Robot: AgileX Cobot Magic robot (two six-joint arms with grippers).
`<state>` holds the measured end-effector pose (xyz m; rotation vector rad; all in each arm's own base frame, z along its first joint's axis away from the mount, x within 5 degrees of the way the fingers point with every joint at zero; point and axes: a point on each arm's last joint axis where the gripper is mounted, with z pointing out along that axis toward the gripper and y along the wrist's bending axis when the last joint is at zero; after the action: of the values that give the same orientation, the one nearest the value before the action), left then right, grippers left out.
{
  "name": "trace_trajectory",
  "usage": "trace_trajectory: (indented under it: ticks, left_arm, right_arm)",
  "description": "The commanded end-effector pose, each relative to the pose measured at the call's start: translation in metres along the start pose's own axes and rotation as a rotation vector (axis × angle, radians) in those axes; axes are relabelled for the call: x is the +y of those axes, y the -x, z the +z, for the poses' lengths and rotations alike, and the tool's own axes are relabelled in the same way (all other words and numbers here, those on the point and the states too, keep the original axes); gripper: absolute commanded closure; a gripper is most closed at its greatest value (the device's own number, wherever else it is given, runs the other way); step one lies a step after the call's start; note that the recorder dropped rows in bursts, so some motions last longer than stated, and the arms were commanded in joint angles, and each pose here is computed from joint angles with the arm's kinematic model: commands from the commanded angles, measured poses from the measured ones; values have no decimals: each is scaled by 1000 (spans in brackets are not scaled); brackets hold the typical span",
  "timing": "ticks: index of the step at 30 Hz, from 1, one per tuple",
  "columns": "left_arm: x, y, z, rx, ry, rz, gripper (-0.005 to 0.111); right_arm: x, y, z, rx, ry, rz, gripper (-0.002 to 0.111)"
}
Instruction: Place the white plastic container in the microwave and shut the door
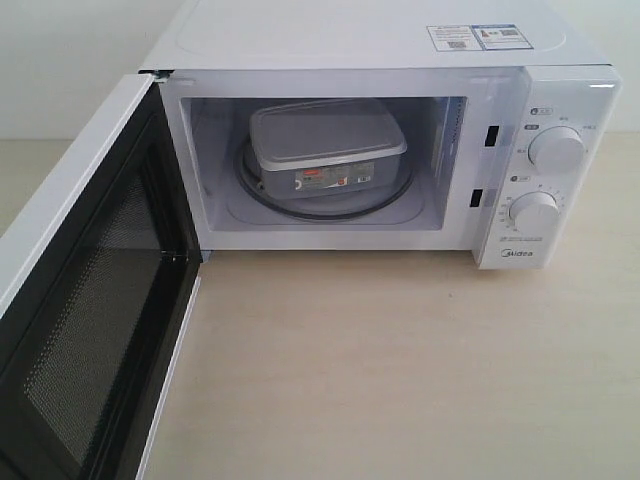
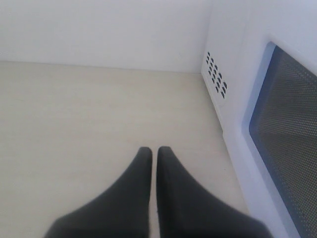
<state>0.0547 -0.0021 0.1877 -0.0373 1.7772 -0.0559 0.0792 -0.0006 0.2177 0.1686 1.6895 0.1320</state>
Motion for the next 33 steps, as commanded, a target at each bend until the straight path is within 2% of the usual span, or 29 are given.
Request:
trace_trajectory:
  ticks: [1, 9, 14, 20, 33]
  left_arm:
    - [0, -1, 0, -1, 4, 1, 102]
    - [0, -1, 0, -1, 4, 1, 102]
    - [0, -1, 0, -1, 4, 1, 102]
    - [0, -1, 0, -1, 4, 1, 102]
    - [0, -1, 0, -1, 4, 1, 102]
  right_arm:
    - [-1, -6, 0, 10, -5, 7, 108]
    - [-1, -4, -5, -29, 4, 4, 108]
    - [0, -16, -11, -20, 29, -99, 108]
    - [-3, -20, -17, -42, 6, -44, 108]
    - [-5, -32, -19, 77, -10, -103, 108]
